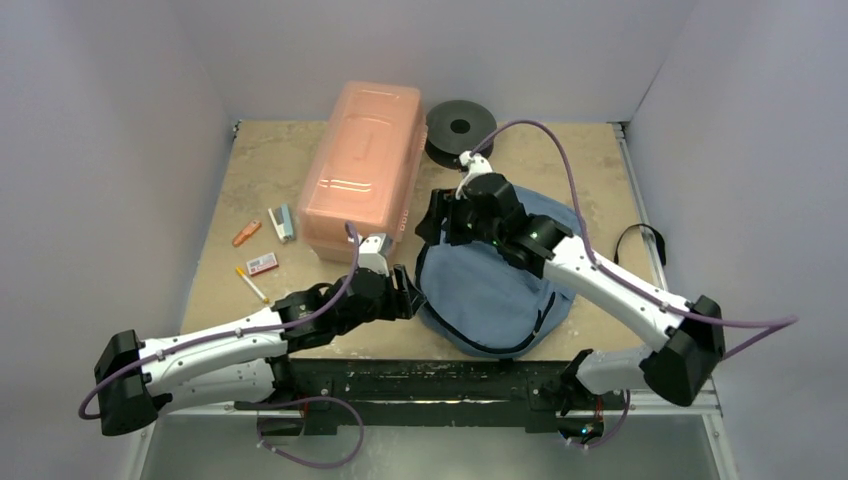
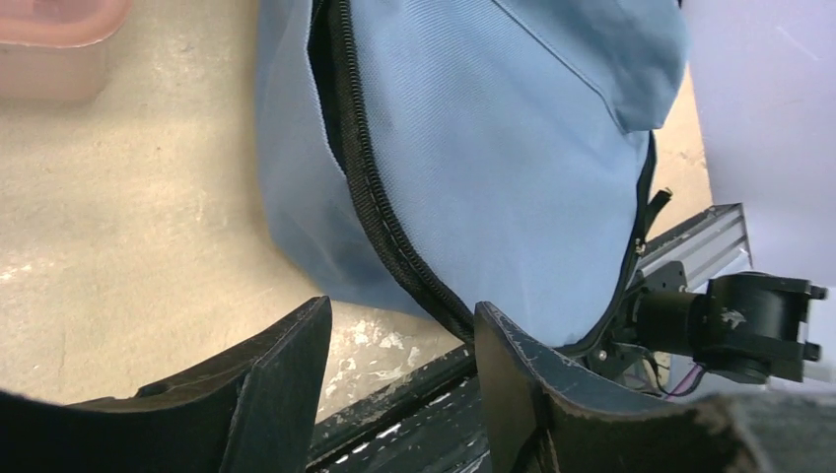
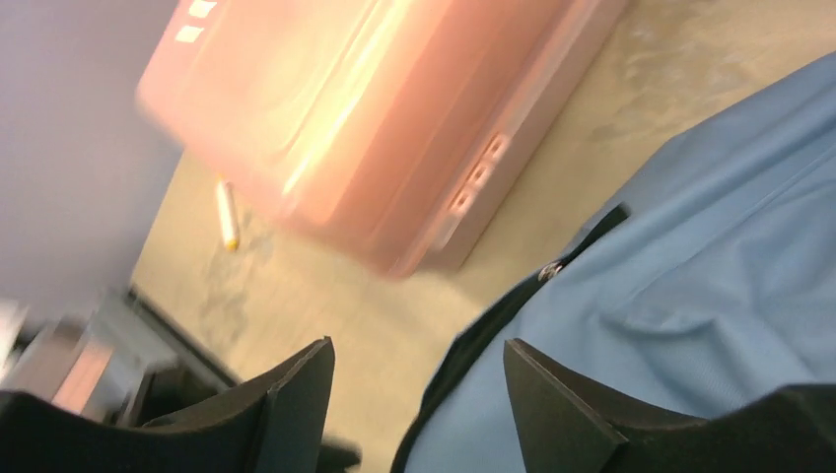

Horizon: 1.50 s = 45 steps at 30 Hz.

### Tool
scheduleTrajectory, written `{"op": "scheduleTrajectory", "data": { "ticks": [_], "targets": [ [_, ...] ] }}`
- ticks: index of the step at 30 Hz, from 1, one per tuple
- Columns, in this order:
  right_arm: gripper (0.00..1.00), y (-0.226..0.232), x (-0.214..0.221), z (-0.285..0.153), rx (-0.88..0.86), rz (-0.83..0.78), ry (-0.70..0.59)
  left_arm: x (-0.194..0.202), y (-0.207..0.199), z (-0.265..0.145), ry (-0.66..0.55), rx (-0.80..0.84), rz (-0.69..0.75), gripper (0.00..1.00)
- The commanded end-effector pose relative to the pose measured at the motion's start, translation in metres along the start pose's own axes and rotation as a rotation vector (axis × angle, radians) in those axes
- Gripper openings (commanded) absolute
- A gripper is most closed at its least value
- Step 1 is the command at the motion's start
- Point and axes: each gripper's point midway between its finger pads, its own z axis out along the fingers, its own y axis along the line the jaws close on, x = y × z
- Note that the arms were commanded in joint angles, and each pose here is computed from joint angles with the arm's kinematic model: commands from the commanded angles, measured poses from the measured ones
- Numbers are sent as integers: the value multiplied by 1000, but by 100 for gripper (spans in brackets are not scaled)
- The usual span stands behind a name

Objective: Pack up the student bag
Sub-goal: Zip the student bag at the center of the board.

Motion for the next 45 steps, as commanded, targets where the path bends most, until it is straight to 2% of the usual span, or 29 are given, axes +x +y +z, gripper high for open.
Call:
{"op": "scheduleTrajectory", "data": {
  "ticks": [1, 6, 16, 21, 27, 30, 33, 36, 40, 45],
  "targets": [
    [65, -33, -43, 35, 209, 65, -115, -7, -17, -5, -31, 97, -75, 54],
    [57, -58, -46, 70, 373, -19, -48, 2, -12, -6, -17, 109, -99, 60],
    [55, -94, -25, 92, 565, 49, -6, -1, -8, -15, -30, 112, -79, 64],
    [54, -104, -18, 109, 596, 34, 7, -2, -4, -19, -35, 106, -69, 64],
    [35, -115, -12, 121, 666, -36, 11, -1, 1, -22, -39, 97, -66, 64],
    [22, -112, -12, 122, 675, -94, 3, 0, 5, -22, -41, 86, -70, 65],
    [1, -101, -15, 122, 646, -191, -12, -1, 9, -22, -45, 71, -100, 67],
    [0, -83, -17, 122, 557, -277, -25, -2, 9, -22, -41, 72, -132, 68],
    [0, -60, -25, 114, 410, -314, -73, -2, 11, -19, -31, 69, -164, 70],
    [0, -20, -14, 106, 146, -354, -52, 2, 11, -10, -12, 105, -260, 74]
  ]
}}
